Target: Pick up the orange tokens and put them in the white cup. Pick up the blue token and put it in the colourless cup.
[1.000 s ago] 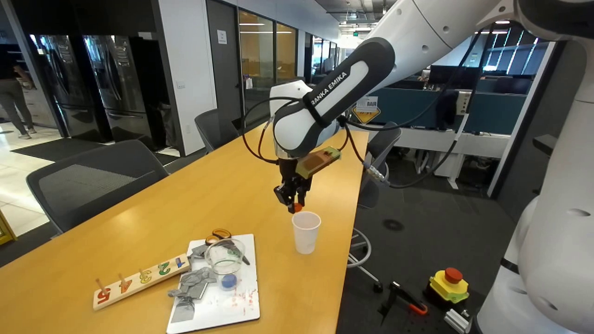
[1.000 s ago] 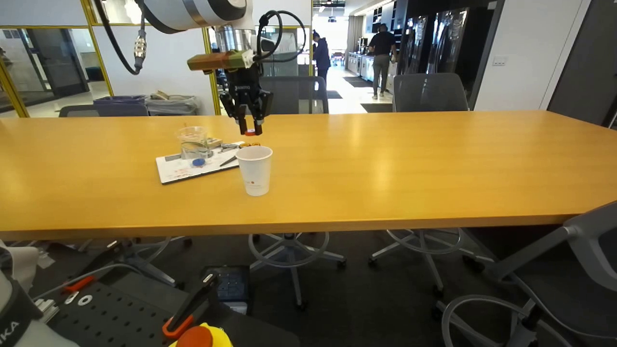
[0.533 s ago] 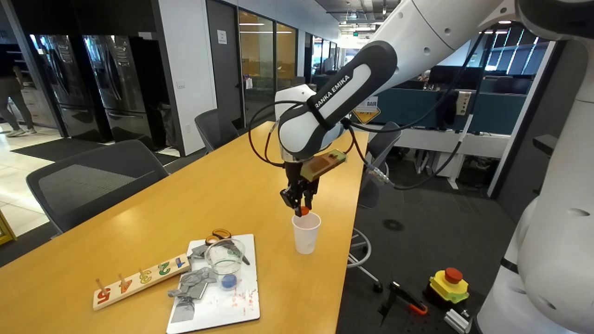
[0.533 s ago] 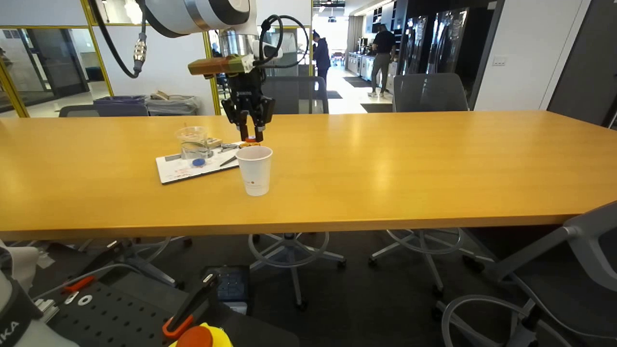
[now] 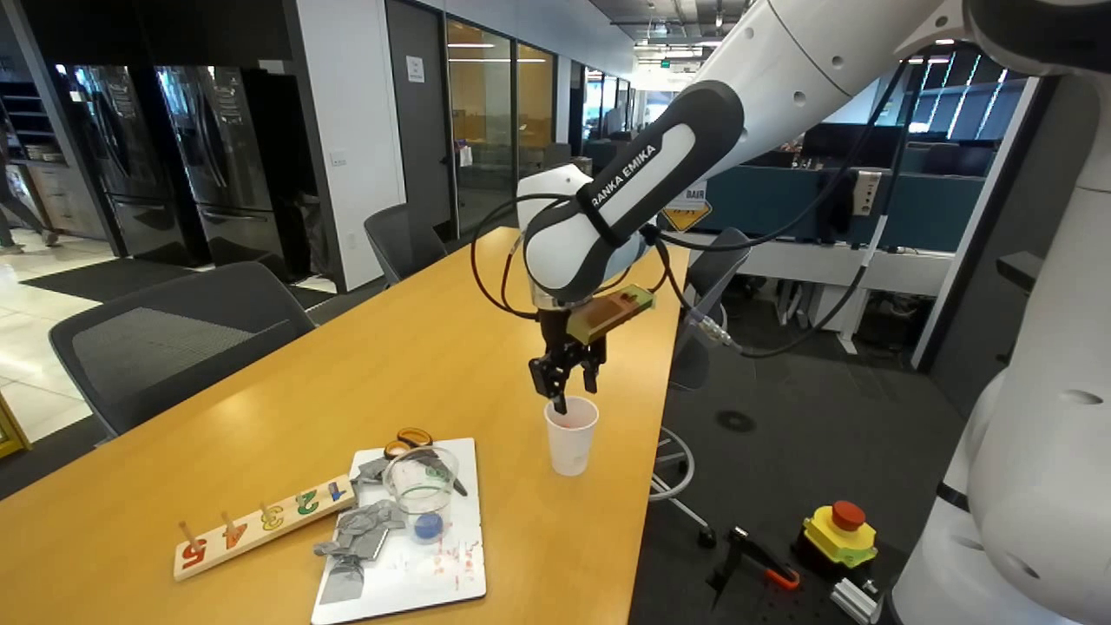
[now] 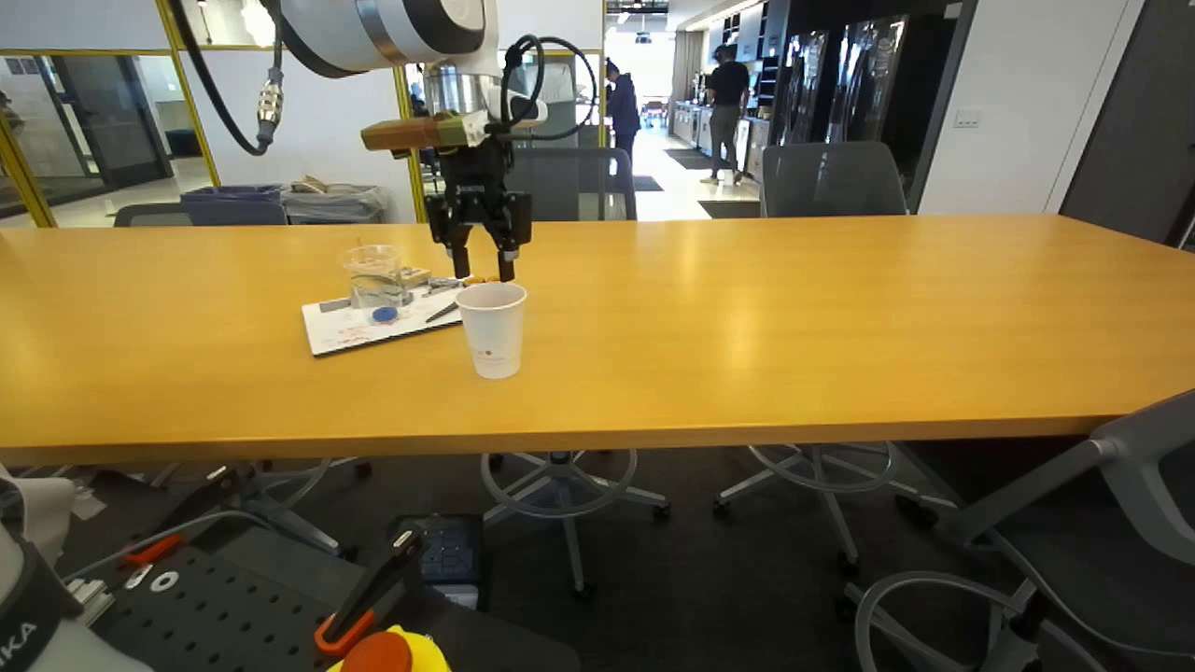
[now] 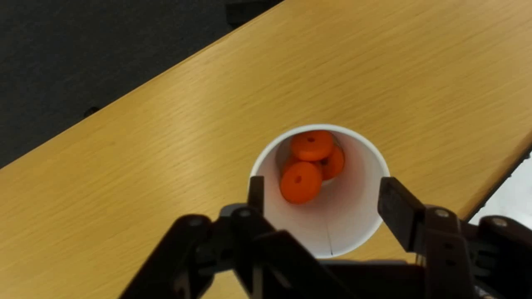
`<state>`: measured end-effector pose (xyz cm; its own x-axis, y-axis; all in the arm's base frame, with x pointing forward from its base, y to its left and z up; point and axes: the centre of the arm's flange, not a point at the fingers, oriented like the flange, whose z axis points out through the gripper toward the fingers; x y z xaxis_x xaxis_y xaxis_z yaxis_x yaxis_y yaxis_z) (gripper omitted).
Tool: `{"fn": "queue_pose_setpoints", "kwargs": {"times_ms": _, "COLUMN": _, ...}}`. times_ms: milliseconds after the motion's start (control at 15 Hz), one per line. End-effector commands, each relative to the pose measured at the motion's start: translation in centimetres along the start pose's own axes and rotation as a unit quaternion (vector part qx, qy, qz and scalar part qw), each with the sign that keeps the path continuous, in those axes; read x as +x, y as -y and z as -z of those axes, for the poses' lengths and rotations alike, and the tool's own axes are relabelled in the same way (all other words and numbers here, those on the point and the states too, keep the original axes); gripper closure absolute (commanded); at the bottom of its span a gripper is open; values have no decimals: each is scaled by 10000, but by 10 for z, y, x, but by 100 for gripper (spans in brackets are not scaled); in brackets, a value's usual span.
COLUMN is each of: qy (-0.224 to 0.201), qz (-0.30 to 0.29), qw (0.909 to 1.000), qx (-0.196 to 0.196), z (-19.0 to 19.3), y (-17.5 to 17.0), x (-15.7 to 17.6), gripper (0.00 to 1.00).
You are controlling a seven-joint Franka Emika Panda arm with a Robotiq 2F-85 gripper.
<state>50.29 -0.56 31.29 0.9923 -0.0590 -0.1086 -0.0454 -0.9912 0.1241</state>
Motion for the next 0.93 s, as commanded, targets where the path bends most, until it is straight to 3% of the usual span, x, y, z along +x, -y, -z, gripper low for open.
{"fn": "queue_pose_setpoints", "kwargs": {"times_ms": 0, "qy": -19, "qz": -132, "qw": 9999, "qx": 81, "z": 7, "y": -6, "x": -6, "gripper": 0}}
{"fn": "queue_pose_setpoints", "kwargs": {"times_ms": 267, "qy": -112, "qz": -68, "qw": 9998, "qx": 144, "z": 35, "y": -12, "x": -34, "gripper": 0}}
{"fn": "queue_pose_setpoints", "kwargs": {"times_ms": 867, "qy": -585, "qz": -398, "qw": 9960, "qx": 550, "z": 126, "y": -29, "x": -165, "gripper": 0}}
